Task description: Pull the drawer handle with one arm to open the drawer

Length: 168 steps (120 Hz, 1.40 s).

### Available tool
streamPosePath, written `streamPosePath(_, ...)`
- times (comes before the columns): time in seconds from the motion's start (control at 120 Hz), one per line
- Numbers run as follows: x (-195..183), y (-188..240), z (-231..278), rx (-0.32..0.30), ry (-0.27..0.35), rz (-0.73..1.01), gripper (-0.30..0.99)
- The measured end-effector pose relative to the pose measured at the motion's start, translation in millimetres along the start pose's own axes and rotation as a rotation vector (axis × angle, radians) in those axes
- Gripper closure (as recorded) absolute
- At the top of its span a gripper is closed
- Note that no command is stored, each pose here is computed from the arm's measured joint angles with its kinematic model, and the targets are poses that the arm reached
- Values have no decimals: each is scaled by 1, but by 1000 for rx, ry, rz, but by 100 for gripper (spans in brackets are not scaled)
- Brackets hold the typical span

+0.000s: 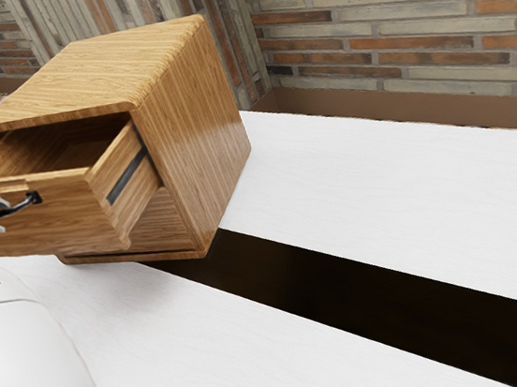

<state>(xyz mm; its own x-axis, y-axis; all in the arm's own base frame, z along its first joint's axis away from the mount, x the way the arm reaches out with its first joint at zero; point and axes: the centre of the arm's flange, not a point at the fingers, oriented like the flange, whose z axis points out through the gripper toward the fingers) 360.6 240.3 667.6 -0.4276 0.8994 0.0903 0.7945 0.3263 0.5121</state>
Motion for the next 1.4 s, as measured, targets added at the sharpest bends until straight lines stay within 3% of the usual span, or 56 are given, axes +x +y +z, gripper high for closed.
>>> streamPosePath(1.4, 5, -53, -21, 11, 24, -72, 51)
